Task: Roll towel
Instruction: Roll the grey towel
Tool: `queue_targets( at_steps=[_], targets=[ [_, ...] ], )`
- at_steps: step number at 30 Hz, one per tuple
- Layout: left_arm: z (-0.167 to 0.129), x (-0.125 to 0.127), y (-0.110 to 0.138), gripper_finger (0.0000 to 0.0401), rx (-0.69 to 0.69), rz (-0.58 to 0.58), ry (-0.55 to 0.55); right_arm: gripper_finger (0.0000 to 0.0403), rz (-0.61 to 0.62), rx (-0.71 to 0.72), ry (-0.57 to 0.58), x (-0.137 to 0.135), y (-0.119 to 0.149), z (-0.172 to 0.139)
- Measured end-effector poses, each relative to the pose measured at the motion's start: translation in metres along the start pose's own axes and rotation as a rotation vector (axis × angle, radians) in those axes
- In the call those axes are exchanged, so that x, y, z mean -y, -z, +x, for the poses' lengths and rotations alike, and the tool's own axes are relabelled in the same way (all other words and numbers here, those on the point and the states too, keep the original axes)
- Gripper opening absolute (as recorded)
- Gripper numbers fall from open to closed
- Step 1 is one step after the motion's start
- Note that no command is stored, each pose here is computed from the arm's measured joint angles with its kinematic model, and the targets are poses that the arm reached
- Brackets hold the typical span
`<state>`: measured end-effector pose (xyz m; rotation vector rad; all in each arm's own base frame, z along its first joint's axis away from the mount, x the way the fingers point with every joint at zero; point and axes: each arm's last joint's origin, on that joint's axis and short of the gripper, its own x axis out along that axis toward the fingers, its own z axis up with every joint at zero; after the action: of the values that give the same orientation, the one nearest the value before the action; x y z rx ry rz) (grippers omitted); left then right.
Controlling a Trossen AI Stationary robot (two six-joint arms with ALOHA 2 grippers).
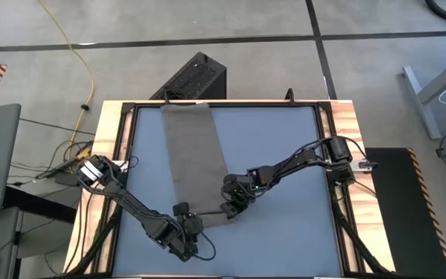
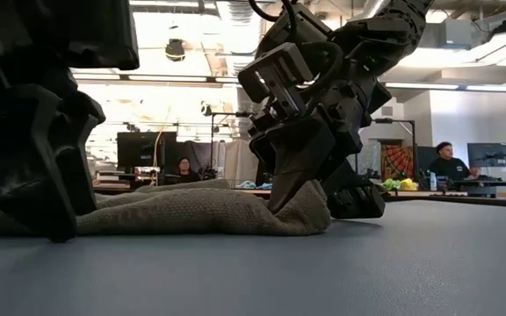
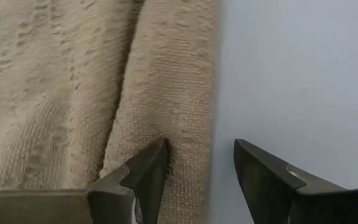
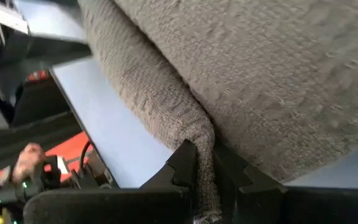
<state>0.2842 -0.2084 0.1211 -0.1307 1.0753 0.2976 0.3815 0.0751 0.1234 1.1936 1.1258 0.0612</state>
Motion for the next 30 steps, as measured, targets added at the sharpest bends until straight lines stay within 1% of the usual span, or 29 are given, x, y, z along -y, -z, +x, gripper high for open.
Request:
queue_targets(
  at_steps=[3,5,9,10,17,20,23,26,30],
  targets=[
    [0.0,-0.003,0.001,0.0145,-0.022,-0.004,-0.026,0.0049,-0.014,-0.019,-0.005,0.0,0.001,0.0],
    [0.0,-0.005,0.003,0.011,-0.047,-0.006,-0.03,0.0049,-0.014,-0.029,-0.01,0.0,0.002,0.0],
    [0.0,-0.006,0.004,0.0024,-0.071,-0.016,-0.031,0.0049,-0.019,-0.067,-0.026,-0.001,0.003,0.001],
    [0.0,-0.006,0.004,0.0014,-0.074,-0.019,-0.026,0.0049,-0.02,-0.076,-0.031,-0.001,0.004,0.001],
    [0.0,-0.004,0.004,0.0003,-0.085,-0.024,0.0,0.0049,-0.088,-0.083,-0.045,-0.006,0.005,-0.005],
    [0.0,-0.004,0.003,0.0002,-0.087,-0.028,0.01,0.0059,-0.105,-0.079,-0.047,-0.008,0.006,-0.008],
    [0.0,-0.003,0.003,0.0001,-0.079,-0.038,0.018,0.0084,-0.117,-0.077,-0.041,-0.009,0.006,-0.01],
    [0.0,-0.002,0.002,0.0001,-0.074,-0.05,0.023,0.0117,-0.105,-0.088,-0.034,-0.007,0.005,-0.012],
    [0.0,-0.002,0.002,0.0,-0.07,-0.066,0.03,0.0161,-0.099,-0.114,0.019,-0.001,0.005,-0.019]
  ],
)
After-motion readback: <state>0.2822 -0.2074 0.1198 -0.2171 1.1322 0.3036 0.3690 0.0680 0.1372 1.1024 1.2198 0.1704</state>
